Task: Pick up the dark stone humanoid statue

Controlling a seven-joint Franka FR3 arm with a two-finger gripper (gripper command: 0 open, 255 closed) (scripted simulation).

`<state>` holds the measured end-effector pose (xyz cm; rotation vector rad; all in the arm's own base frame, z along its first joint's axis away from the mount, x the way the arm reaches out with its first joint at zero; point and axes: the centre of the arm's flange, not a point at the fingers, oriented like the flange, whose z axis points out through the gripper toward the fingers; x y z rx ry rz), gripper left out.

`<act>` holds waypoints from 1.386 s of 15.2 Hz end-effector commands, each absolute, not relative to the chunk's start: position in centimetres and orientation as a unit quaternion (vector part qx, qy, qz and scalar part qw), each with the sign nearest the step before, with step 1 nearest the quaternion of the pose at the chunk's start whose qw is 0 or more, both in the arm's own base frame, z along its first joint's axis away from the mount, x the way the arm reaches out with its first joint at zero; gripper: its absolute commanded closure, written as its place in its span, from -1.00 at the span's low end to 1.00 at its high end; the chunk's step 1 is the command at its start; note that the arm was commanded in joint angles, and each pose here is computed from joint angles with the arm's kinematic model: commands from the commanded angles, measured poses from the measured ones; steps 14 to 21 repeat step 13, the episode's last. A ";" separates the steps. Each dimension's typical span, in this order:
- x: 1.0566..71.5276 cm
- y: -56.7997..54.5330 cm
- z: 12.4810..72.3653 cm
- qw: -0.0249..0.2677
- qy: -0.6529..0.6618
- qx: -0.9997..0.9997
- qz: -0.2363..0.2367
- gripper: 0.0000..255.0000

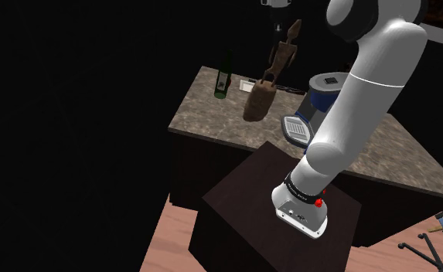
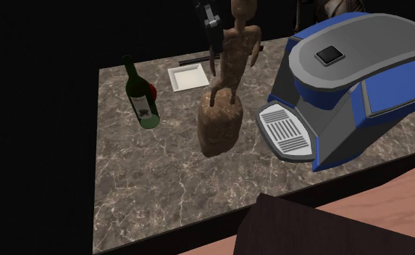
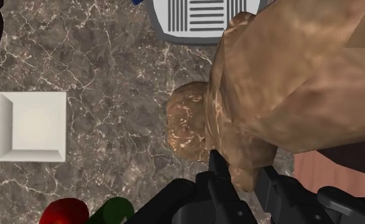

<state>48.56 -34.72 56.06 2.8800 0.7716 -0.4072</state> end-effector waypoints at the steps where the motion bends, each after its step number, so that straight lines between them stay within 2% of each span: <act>1: 48.6 -34.7 57.3 0.067 0.256 0.955 -0.134 1.00; 11: 48.6 -34.7 62.6 0.067 0.256 0.955 -0.134 1.00; 21: 48.6 -34.6 62.6 0.067 0.256 0.955 -0.134 1.00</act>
